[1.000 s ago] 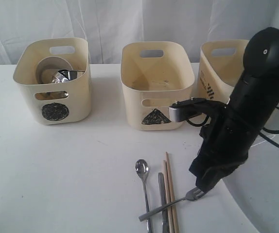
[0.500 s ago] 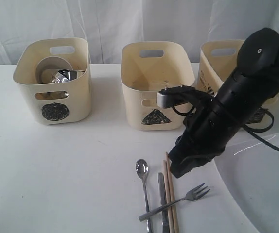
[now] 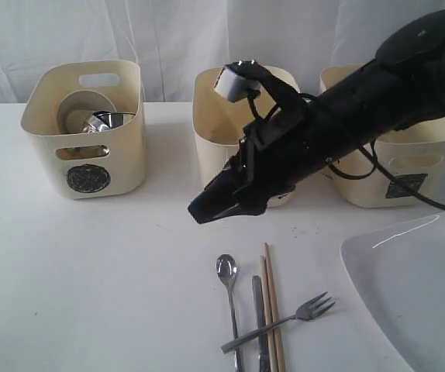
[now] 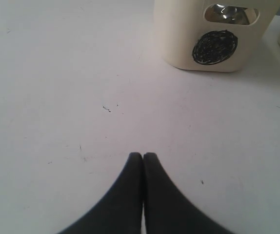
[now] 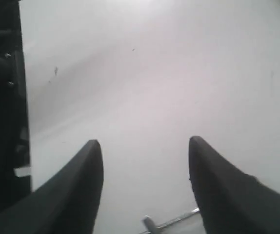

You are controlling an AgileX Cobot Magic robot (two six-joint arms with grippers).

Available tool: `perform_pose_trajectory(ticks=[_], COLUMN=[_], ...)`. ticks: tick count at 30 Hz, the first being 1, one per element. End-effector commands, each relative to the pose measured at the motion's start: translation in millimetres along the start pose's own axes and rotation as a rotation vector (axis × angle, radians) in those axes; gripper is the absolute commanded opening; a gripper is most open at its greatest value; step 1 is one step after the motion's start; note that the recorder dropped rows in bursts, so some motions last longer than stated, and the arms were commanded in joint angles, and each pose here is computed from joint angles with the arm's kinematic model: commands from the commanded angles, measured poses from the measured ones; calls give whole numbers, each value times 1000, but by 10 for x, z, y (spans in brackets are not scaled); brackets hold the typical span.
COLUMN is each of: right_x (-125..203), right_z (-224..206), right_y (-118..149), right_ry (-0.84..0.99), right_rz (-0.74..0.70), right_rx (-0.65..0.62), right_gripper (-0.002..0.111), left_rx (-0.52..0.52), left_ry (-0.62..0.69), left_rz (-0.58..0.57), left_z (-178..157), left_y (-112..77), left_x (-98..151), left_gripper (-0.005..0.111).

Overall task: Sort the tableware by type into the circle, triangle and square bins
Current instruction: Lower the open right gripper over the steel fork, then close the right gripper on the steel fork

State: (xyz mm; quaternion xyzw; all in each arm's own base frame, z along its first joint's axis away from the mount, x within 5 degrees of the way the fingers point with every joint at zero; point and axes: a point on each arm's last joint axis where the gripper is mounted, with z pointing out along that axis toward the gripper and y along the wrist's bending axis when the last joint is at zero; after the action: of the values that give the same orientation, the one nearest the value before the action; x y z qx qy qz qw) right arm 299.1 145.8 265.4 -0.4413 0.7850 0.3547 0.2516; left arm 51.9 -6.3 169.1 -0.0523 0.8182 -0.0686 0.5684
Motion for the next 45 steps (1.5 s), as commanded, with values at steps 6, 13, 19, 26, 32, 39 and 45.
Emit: perform_pose_trajectory(ticks=[6,13,19,26,32,39,45], right_x=[201,510,628,816,930,1061,1070], right_z=[150,290,487,594,635,715,724], right_y=[-78,102,102,17,5,-71,-77], right_ry=[437,688,644,658,675,672,672], right_rz=[-242,-263,-366,-418,-516,-576,-576], right_rx=[100,24,95,127,101,148,151], right_gripper=[51,51,48,47,47,47,47], left_rx=[9,9,9,9,9,9,9], left_ry=[-1,-1,-1,-1,-1,-1,-1], left_rz=[-5,-5,-5,-5,-5,-5,-5], left_z=[5,5,5,5,5,5,5], left_y=[-3,-3,-3,-3,-3,-3,-3], left_x=[17,17,17,17,17,17,17], left_gripper=[0,0,0,0,0,0,0])
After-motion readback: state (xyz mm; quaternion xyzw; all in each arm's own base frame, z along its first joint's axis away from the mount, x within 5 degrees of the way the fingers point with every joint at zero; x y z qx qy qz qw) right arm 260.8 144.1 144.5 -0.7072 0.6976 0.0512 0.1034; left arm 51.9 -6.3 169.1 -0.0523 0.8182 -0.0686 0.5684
